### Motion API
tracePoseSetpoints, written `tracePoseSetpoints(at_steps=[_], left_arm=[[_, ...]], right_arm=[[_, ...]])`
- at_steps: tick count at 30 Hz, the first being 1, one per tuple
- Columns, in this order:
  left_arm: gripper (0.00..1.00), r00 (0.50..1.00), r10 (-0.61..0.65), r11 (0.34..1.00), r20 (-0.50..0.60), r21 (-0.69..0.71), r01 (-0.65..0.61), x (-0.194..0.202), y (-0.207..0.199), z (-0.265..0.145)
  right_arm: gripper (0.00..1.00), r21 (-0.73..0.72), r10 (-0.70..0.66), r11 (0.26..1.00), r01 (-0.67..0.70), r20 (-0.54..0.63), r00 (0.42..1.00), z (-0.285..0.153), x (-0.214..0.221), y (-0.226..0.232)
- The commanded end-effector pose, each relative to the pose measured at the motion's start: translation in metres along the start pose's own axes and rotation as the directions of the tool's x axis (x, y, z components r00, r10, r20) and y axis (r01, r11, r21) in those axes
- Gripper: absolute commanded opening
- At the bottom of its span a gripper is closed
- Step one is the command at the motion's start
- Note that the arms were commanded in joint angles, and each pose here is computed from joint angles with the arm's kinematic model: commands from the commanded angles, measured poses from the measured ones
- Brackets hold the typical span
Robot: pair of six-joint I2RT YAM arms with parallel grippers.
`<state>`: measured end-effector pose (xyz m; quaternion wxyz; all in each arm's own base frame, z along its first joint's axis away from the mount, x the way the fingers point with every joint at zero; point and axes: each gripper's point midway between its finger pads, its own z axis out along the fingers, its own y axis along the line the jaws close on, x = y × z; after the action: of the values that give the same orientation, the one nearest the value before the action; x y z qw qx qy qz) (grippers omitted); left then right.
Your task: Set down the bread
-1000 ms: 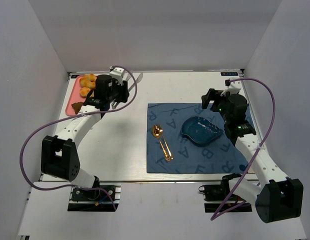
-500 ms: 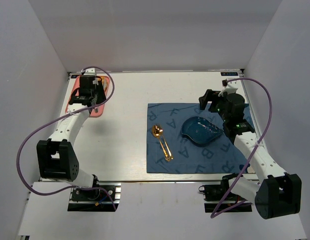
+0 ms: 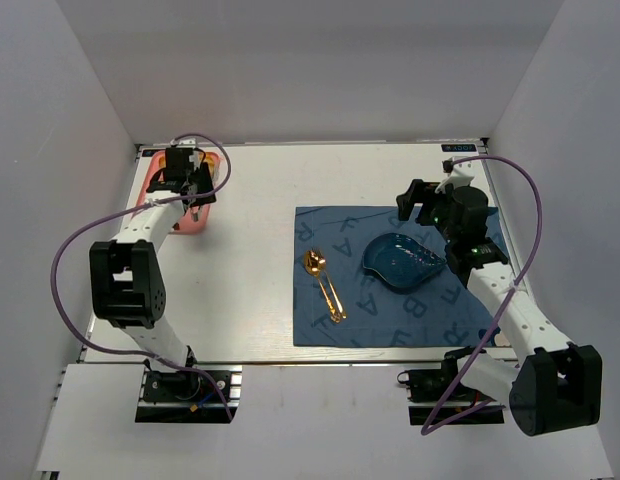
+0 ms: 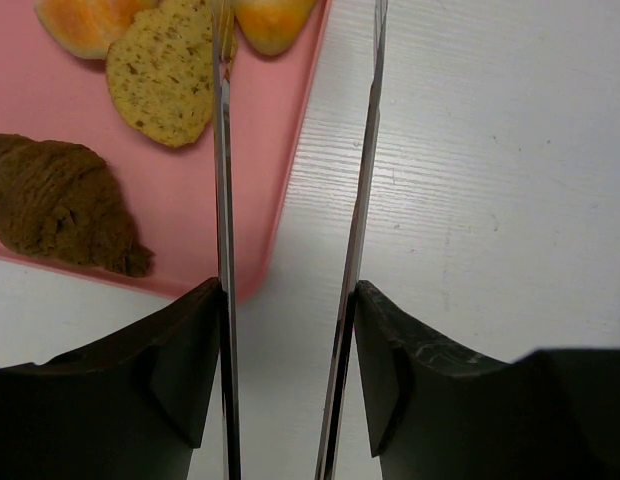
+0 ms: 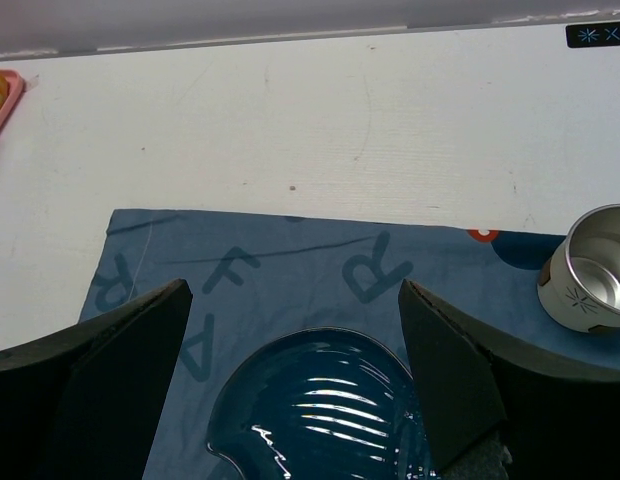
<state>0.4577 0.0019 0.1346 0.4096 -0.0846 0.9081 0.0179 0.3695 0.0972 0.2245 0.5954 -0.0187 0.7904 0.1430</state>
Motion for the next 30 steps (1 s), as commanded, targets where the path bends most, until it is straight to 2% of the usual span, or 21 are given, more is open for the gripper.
tracePoseSetpoints(at_steps=[1, 9, 30], left_arm=[[0.63, 0.994, 0.006, 1.0, 0.11, 0.014, -0.007, -0.045, -0.003, -0.008], [0.63, 0.996, 0.019, 0.999, 0.089, -0.038, -0.016, -0.044, 0.005, 0.0], [0.61, 0.999, 0.046, 0.998, 0.023, -0.049, -0.045, -0.033, 0.002, 0.041]], right_arm=[[0.9, 0.005, -0.011, 1.0, 0.01, 0.037, 0.999, 0.003, -0.013, 0.0], [0.9, 0.015, -0.015, 1.0, 0.015, 0.017, 1.0, 0.007, -0.009, -0.003], [0.9, 0.036, -0.02, 0.999, 0.02, -0.004, 1.0, 0.013, -0.007, -0.008]])
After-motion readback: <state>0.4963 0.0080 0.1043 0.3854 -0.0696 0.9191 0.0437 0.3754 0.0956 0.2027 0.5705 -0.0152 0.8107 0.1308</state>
